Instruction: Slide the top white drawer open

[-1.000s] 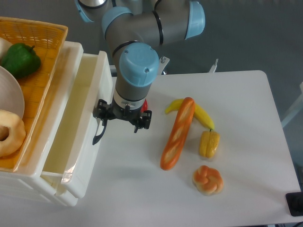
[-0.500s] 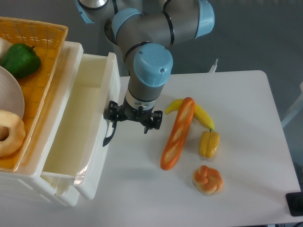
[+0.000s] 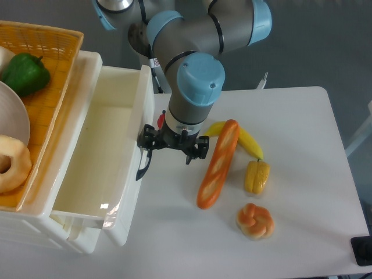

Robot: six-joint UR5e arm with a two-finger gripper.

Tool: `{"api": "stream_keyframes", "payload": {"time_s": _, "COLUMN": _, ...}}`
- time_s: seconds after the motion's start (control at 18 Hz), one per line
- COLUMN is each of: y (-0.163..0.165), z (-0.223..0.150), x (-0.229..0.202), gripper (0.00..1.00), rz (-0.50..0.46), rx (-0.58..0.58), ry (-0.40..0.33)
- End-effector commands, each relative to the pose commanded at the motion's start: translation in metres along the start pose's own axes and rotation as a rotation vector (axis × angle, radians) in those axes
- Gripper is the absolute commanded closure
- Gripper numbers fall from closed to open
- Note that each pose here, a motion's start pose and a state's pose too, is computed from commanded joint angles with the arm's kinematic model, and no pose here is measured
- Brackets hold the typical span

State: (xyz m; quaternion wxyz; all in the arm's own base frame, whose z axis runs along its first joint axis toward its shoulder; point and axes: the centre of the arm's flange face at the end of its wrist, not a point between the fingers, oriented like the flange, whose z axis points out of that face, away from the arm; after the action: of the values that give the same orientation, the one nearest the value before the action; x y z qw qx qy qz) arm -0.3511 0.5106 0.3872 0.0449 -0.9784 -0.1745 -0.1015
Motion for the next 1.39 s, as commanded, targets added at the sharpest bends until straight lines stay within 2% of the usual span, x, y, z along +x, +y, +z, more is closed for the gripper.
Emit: {"api": "stream_keyframes", "payload": {"time_s": 1.39, "y": 0.002, "z": -0.008, "x": -0.021, "gripper": 0.00, "rz": -0.006, "rx": 0.015, "ry": -0.006}}
